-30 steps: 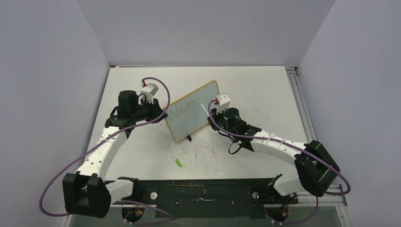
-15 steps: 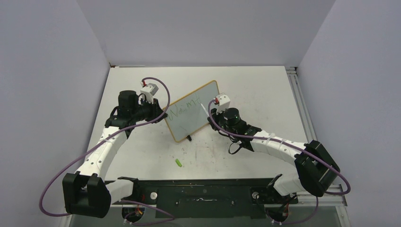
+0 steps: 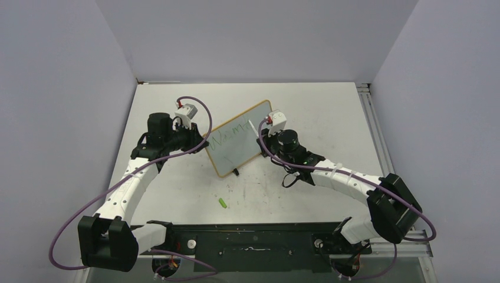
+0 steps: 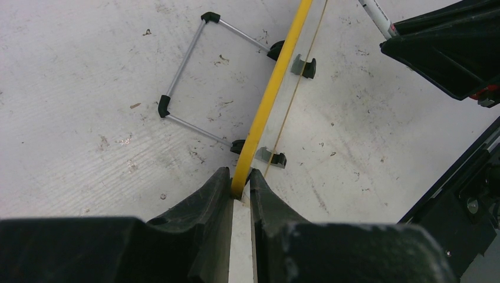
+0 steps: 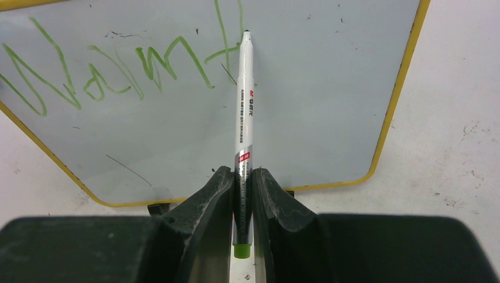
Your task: Write a sentence on the whiteboard
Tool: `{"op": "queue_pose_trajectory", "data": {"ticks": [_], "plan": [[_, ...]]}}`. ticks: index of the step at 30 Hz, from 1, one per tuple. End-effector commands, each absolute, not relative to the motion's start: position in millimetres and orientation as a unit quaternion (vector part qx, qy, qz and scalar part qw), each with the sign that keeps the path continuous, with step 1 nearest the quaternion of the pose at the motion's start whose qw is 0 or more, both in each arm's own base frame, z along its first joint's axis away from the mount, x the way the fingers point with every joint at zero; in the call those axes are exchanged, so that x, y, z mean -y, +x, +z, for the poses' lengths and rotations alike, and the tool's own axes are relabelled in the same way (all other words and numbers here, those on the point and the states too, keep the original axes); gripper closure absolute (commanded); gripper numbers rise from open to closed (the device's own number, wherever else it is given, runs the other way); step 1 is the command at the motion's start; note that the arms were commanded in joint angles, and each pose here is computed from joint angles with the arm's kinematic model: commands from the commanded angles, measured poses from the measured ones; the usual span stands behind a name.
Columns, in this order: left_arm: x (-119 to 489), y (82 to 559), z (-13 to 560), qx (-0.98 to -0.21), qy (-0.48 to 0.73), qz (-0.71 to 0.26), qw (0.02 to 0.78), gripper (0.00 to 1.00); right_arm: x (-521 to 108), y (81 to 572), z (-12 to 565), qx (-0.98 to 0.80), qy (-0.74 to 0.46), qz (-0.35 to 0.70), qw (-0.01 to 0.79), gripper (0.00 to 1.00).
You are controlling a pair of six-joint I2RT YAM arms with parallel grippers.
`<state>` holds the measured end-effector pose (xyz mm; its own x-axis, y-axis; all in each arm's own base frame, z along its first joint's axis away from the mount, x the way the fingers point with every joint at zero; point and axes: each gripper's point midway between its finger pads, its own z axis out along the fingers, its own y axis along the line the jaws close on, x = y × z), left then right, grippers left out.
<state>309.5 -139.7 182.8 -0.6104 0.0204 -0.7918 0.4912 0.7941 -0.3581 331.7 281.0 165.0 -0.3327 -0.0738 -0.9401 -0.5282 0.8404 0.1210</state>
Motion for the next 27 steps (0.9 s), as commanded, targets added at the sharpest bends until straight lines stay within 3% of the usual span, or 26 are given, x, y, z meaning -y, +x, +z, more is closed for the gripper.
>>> {"op": "queue_pose_trajectory", "data": {"ticks": [1, 27], "plan": [[138.0, 311.1, 193.7, -0.847, 0.16, -0.273, 0.427, 1.0, -281.0, 348.7, 189.4, -0.772, -0.17, 0.206, 0.578, 0.95], [138.3, 311.3, 194.1, -0.847, 0.161, -0.274, 0.426, 1.0, -273.4, 341.2, 156.0, -0.805, -0.176, 0.199, 0.531, 0.95]]}}
